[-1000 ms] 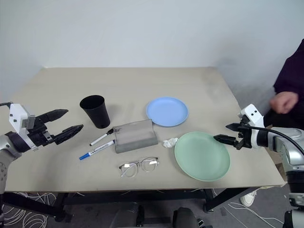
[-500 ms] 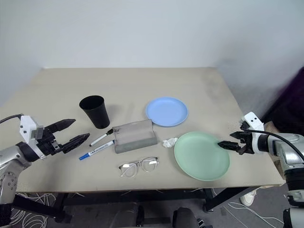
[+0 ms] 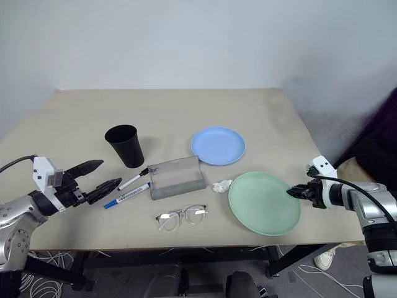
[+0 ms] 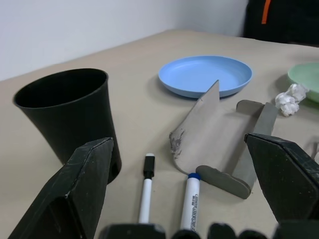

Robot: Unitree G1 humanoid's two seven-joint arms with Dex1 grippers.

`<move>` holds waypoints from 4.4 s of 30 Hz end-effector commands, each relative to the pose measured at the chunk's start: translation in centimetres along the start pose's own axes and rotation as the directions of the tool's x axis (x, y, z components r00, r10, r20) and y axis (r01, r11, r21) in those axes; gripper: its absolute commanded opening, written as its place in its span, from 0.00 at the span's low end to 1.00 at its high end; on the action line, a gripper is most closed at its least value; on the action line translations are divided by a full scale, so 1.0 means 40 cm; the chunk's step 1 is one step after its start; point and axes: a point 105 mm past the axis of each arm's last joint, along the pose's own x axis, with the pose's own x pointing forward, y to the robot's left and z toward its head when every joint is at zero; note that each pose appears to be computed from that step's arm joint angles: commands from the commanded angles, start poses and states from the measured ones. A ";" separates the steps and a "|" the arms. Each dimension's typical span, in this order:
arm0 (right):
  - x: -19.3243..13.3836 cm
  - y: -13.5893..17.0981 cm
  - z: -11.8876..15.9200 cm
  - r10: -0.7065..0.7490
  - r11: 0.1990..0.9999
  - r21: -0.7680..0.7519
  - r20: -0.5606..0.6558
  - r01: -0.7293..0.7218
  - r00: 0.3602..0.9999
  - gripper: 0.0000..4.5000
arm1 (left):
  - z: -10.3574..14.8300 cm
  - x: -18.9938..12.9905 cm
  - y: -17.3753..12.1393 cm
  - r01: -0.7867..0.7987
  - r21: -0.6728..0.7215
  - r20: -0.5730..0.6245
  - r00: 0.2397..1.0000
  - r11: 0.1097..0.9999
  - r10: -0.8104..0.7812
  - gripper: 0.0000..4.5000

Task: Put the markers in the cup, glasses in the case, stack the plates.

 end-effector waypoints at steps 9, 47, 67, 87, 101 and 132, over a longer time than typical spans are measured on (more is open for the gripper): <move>-0.058 -0.023 0.196 0.007 0.974 0.213 0.313 -0.077 0.950 0.00 | 0.024 0.007 0.005 -0.012 0.053 0.036 0.999 0.999 0.010 1.00; 0.288 0.092 0.478 -0.318 0.862 0.501 0.405 0.083 0.857 0.64 | 0.019 0.019 -0.006 -0.051 0.045 0.060 0.997 0.998 0.048 1.00; 0.152 0.297 0.306 0.325 0.939 -0.203 0.256 -0.279 0.910 0.95 | 0.021 0.046 -0.001 -0.014 0.047 0.062 0.998 0.999 0.011 1.00; 0.297 0.359 0.216 0.340 0.905 -0.317 0.137 -0.284 0.930 0.95 | 0.023 0.045 -0.007 -0.006 0.042 0.061 0.998 0.999 0.004 1.00; 0.320 0.360 0.239 0.334 0.905 -0.330 0.162 -0.268 0.929 0.21 | 0.024 0.049 -0.007 -0.016 0.039 0.067 0.998 0.999 0.013 1.00; 0.344 0.329 0.609 0.033 0.961 -0.248 0.534 0.119 0.845 0.55 | 0.031 0.061 -0.034 0.005 0.042 0.072 0.997 0.999 -0.008 1.00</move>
